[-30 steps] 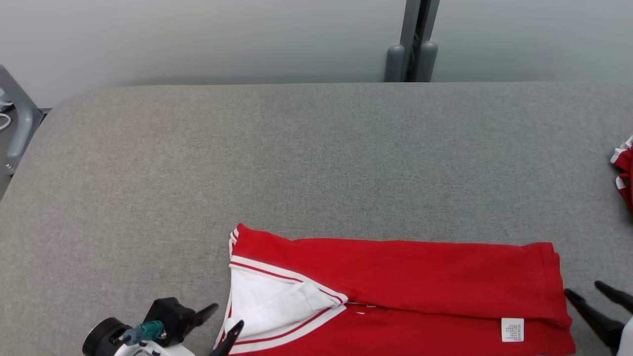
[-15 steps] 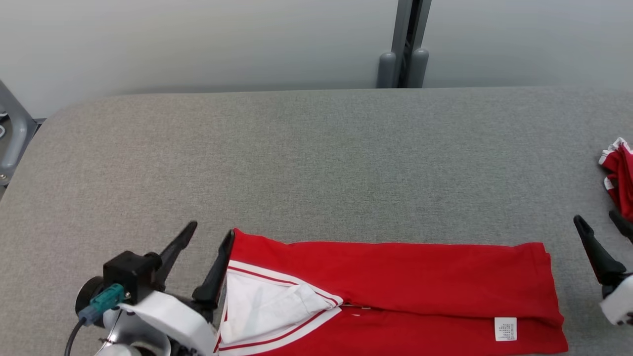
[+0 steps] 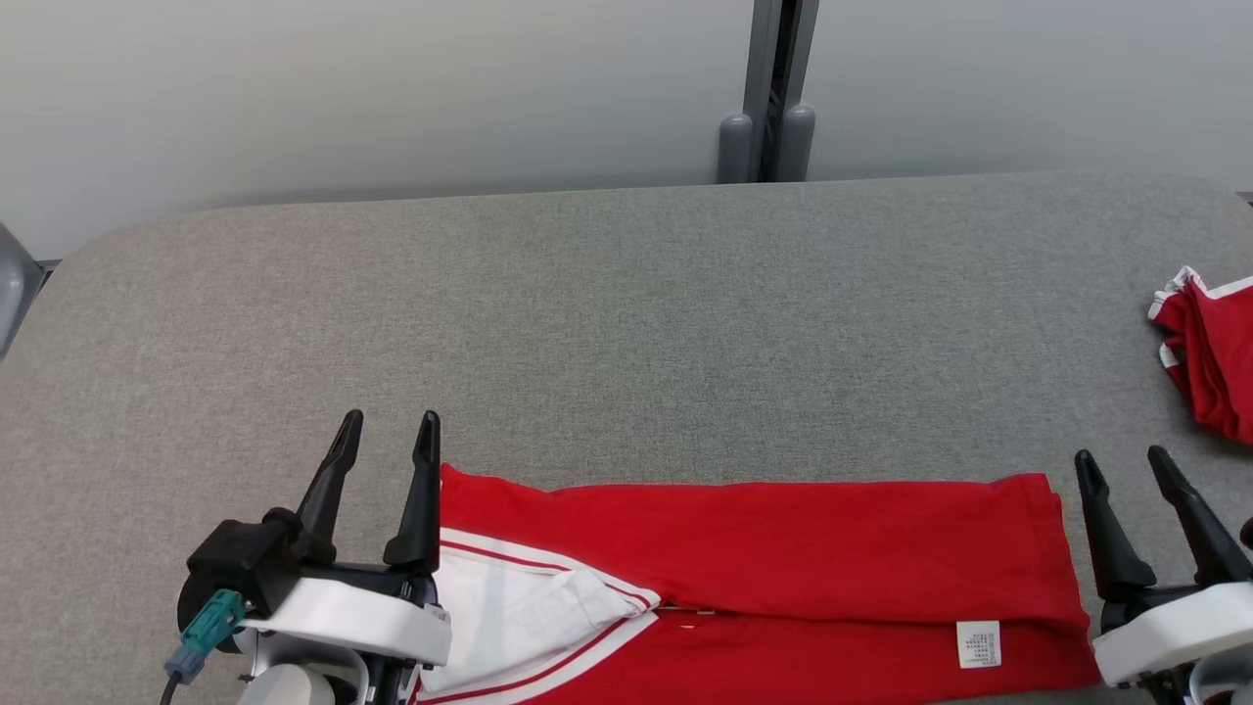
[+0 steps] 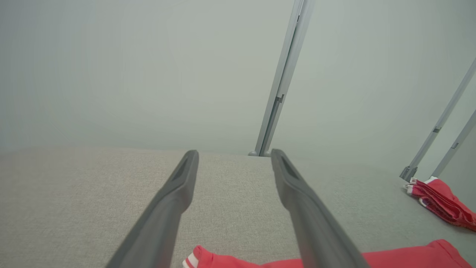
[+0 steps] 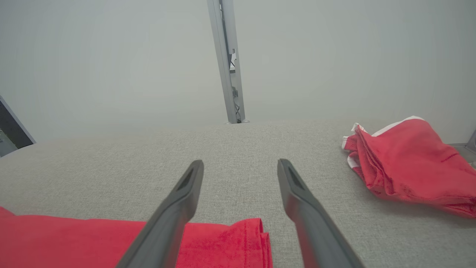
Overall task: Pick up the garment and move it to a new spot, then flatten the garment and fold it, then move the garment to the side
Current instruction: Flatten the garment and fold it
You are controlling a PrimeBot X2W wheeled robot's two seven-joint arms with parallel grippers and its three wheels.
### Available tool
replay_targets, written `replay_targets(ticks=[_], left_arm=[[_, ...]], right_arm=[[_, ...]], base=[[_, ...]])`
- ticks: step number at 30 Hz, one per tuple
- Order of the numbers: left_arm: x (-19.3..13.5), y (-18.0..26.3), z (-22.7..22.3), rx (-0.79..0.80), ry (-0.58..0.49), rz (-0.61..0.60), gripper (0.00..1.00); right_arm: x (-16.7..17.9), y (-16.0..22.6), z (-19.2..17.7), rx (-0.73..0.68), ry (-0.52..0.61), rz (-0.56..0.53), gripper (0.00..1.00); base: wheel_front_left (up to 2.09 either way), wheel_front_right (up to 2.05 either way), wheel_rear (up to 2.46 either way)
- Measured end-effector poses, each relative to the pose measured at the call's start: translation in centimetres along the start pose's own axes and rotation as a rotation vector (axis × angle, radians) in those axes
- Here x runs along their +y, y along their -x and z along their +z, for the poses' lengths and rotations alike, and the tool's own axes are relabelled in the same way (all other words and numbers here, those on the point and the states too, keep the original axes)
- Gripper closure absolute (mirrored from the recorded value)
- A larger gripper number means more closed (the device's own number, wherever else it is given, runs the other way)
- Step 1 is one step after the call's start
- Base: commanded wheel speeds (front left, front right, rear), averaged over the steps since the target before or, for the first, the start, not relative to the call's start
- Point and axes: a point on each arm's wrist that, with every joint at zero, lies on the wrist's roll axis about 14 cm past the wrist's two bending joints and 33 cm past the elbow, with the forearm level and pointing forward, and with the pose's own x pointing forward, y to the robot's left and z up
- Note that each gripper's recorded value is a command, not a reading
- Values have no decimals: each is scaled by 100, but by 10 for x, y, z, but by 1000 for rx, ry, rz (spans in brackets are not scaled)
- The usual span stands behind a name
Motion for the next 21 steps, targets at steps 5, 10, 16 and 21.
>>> replay_targets(ticks=[5,10,16,21], left_arm=[[3,5,-13,26,-6,18,0],[5,8,-19,35,-12,23,0],[6,8,-23,46,-35,15,0],[9,8,-24,50,-47,15,0]], right_arm=[[6,7,-15,25,-18,-19,0],[4,8,-22,41,-25,-36,0],[-6,12,-44,107,-48,-81,0],[-8,16,-71,179,-117,-120,0]], base=[[0,0,0],[0,0,0],[0,0,0],[0,0,0]])
